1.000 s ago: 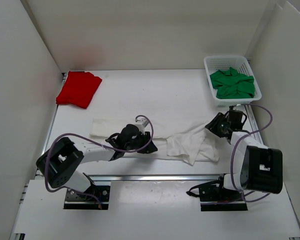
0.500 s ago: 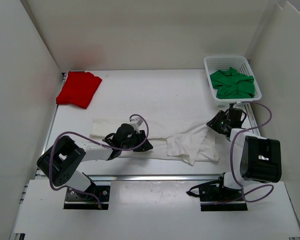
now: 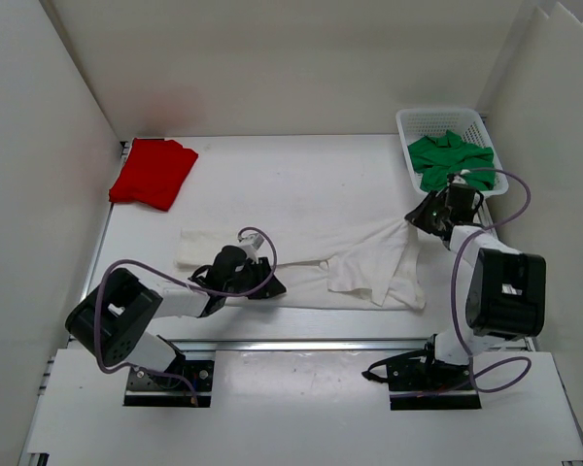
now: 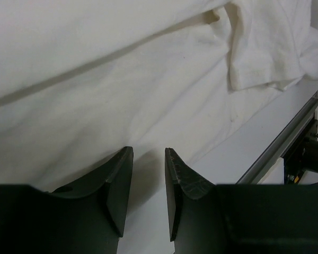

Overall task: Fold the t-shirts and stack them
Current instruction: Fold the other side of the tshirt into a rectangle

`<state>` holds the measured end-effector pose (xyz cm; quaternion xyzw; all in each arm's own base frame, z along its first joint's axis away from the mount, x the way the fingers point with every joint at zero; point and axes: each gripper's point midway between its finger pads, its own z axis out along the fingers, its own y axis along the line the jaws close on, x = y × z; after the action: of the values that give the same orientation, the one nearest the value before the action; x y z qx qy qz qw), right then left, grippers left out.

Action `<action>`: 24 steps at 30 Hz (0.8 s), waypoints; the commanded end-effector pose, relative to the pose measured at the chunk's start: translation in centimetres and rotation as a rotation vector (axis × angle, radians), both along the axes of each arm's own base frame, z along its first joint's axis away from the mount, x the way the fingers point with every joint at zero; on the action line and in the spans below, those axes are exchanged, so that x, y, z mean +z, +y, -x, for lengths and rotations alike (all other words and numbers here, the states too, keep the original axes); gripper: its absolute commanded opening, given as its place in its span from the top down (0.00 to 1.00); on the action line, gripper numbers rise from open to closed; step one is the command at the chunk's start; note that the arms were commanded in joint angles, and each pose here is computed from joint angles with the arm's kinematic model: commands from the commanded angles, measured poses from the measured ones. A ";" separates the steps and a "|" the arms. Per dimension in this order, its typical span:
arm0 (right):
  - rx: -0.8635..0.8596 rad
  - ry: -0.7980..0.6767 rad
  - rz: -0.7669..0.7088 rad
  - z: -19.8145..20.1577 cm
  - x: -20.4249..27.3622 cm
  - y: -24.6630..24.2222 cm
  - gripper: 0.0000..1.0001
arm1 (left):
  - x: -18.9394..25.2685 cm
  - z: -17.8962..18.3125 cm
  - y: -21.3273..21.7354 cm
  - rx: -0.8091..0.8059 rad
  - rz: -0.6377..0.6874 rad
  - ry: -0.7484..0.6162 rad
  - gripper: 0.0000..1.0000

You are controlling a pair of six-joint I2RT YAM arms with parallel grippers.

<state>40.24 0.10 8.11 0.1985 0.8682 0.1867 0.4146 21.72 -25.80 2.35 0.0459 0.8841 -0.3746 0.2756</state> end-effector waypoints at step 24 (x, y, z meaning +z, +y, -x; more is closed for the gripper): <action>0.250 0.020 0.040 9.9 1.4 9.8 1.00 | 6.0 1.3 -6.7 -0.137 0.061 -0.111 0.55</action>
<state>32.27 8.53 10.85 0.0938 0.8851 0.1990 0.4100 19.87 -29.04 5.85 0.0994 0.8704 -0.3941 0.2777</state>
